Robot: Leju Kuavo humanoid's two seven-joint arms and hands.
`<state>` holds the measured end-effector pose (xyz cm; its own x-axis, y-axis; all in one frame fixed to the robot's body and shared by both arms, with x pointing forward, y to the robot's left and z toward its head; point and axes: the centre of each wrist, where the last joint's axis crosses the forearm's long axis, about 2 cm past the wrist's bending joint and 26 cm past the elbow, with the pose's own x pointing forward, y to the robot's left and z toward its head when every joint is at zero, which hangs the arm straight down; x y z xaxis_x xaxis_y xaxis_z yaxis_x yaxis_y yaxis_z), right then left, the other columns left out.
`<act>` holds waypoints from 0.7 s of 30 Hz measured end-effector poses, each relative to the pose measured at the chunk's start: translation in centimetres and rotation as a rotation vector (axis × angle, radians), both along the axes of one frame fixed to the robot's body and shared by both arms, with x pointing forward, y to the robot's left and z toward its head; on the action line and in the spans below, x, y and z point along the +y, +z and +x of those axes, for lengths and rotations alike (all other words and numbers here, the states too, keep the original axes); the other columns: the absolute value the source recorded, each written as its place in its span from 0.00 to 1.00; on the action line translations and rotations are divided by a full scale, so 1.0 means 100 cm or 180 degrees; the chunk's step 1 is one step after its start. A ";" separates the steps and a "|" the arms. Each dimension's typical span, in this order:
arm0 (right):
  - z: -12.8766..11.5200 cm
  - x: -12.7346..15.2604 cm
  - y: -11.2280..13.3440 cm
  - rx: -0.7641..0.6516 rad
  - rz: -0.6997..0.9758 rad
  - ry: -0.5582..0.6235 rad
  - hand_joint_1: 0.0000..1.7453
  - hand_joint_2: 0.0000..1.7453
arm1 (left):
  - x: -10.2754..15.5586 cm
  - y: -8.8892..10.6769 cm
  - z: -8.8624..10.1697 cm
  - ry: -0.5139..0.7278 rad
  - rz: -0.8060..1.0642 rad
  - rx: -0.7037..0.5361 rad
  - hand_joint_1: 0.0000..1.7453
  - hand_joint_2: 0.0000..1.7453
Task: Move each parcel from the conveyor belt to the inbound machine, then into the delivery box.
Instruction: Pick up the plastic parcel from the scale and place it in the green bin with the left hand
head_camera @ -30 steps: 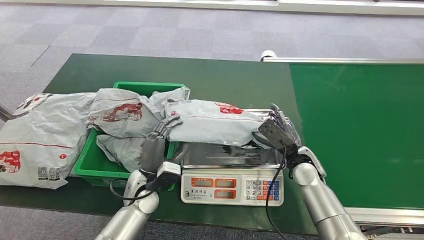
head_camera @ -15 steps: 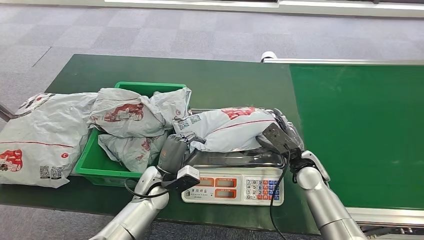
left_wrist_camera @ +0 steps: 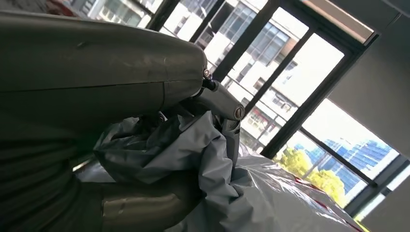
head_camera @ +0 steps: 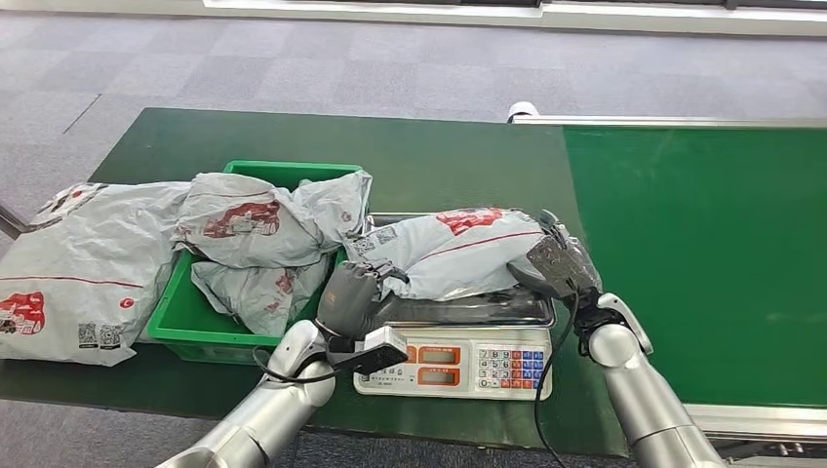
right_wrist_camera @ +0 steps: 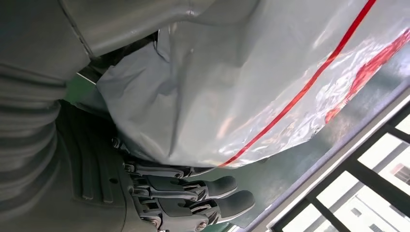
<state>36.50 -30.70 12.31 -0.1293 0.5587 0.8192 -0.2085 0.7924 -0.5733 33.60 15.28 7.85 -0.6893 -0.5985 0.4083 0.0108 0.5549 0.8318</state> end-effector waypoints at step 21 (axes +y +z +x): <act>-0.039 0.019 -0.037 0.0210 0.0168 -0.0131 0.00 1.00 | 0.033 0.204 0.072 0.0419 0.0590 -0.1662 1.00 1.00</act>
